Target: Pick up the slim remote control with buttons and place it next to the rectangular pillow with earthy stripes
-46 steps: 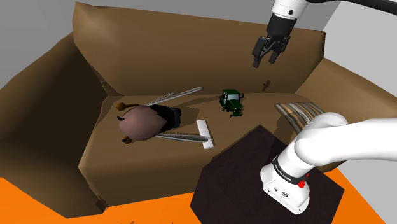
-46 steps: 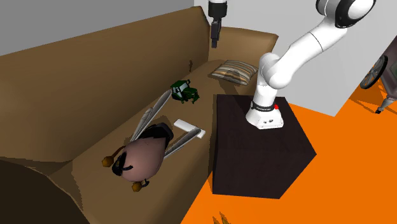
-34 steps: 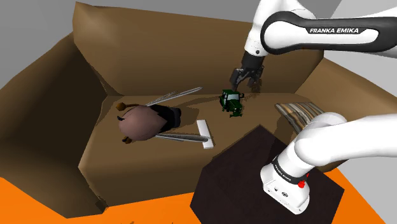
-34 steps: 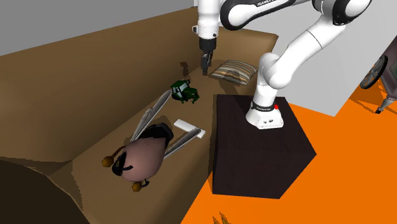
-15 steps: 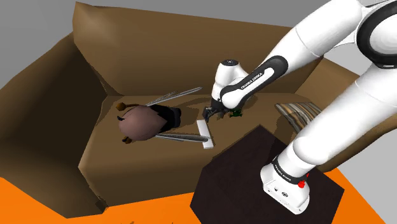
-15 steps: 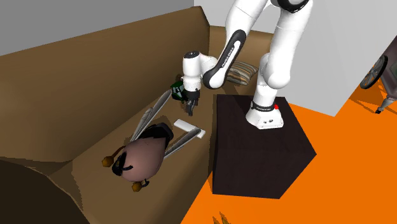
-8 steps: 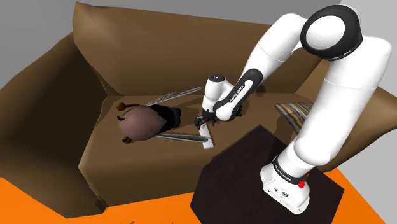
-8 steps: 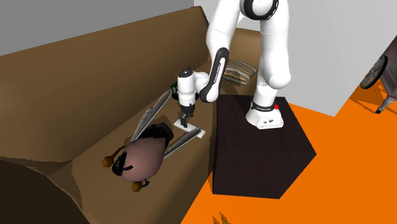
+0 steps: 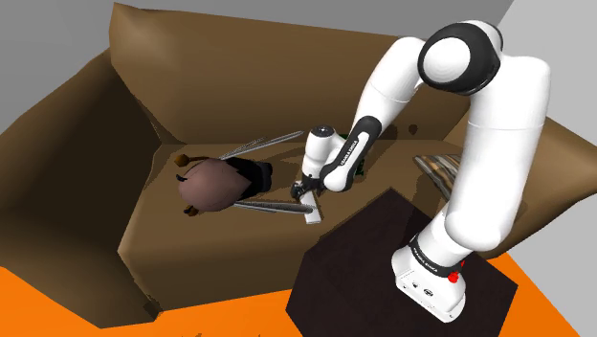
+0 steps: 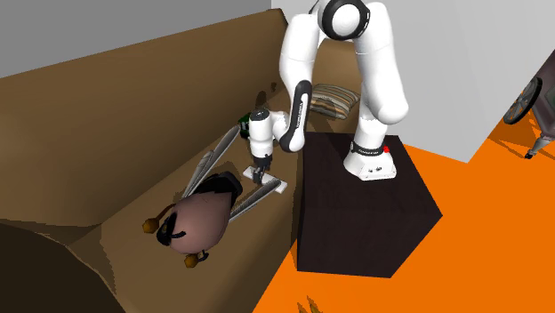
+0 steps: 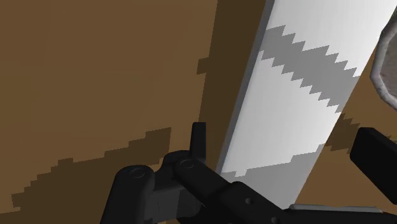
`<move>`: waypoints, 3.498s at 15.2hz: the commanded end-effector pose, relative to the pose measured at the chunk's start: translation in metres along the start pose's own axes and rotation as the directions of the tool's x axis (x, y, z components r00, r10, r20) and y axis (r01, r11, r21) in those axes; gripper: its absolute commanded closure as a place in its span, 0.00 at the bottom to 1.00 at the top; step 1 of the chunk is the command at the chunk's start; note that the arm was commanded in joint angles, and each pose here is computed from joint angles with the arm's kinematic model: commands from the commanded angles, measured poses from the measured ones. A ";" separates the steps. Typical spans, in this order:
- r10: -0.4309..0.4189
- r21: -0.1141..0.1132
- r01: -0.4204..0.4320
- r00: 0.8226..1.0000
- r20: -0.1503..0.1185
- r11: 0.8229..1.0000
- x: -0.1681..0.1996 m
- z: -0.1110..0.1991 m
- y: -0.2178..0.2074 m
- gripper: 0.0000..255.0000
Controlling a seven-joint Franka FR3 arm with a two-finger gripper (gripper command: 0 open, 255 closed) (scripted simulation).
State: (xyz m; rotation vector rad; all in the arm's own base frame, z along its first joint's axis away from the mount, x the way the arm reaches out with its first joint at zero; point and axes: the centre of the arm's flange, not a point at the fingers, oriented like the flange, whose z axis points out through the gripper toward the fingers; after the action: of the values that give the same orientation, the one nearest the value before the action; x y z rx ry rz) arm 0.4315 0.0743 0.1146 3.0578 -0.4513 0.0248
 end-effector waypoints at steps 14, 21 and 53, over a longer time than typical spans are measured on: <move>0.000 0.000 0.000 1.000 0.000 1.000 0.000 0.005 0.000 1.00; 0.000 0.000 0.000 1.000 0.000 1.000 0.000 -0.016 0.001 1.00; 0.000 0.000 0.000 1.000 0.000 1.000 0.004 -0.185 0.009 1.00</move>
State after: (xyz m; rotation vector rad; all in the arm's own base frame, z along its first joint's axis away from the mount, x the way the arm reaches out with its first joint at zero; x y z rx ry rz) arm 0.4303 0.0736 0.2936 3.0578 -0.4509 0.0258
